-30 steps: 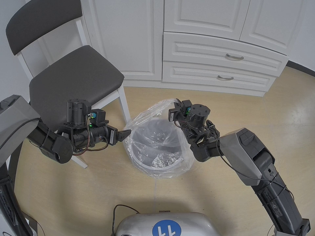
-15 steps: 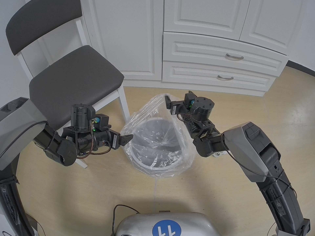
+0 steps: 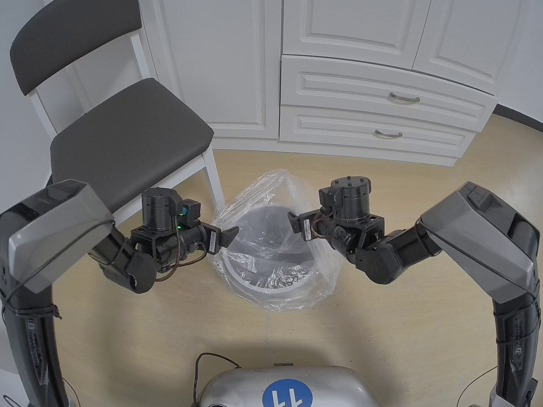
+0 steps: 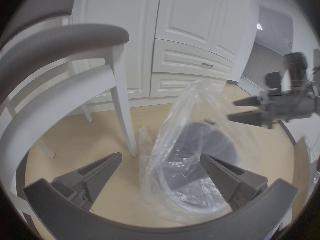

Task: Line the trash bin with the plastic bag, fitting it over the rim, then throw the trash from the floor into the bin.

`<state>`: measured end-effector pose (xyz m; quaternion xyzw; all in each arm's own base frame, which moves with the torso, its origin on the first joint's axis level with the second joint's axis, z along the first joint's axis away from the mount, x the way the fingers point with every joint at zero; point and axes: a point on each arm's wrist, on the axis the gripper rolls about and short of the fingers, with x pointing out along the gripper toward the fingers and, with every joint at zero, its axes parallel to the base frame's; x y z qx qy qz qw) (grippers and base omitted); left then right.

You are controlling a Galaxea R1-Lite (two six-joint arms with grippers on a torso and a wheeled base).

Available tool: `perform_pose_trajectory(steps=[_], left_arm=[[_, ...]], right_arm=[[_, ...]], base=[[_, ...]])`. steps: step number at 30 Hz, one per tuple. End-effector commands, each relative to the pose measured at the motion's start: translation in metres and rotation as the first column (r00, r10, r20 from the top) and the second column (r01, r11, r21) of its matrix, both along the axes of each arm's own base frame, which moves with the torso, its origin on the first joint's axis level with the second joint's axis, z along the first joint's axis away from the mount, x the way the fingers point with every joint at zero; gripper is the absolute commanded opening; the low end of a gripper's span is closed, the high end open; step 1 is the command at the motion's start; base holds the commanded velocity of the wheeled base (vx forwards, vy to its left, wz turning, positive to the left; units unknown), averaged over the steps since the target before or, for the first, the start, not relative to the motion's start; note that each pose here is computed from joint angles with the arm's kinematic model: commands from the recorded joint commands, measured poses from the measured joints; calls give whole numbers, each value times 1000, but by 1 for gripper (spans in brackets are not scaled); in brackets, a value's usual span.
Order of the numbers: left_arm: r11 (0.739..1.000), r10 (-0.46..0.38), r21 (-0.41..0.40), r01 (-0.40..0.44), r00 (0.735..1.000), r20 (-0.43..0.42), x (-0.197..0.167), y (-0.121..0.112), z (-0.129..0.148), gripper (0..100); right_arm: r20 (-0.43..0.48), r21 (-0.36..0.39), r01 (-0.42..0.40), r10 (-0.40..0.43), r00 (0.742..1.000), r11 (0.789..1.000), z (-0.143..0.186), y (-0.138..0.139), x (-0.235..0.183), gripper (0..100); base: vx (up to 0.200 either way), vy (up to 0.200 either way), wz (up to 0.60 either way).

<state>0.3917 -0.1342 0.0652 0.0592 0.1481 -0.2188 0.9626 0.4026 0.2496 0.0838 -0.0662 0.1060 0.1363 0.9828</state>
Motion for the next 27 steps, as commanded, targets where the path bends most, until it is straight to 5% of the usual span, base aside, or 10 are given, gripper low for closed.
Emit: perform_pose_trajectory(steps=[1, 9, 15, 27], left_arm=[[996, 84, -13, -84, 996, -11, 28, -16, -42, 100], [985, 153, -77, -152, 988, 9, 42, -15, -36, 100], [985, 150, -84, -148, 988, 18, 41, -16, -35, 100], [977, 167, -140, -160, 985, 43, 45, -15, -19, 100]], right_arm=[[-50, 2, -15, 15, 999, 1000, 29, -7, -46, 100], [-161, -64, -39, 28, 987, 997, -13, -22, -82, 100], [-76, -55, 99, -103, 992, 994, -54, -17, -62, 100], [-37, -25, 224, -225, 974, 974, -70, -38, -28, 100]], base=[[0, 0, 0], [0, 0, 0], [0, 0, 0], [0, 0, 0]])
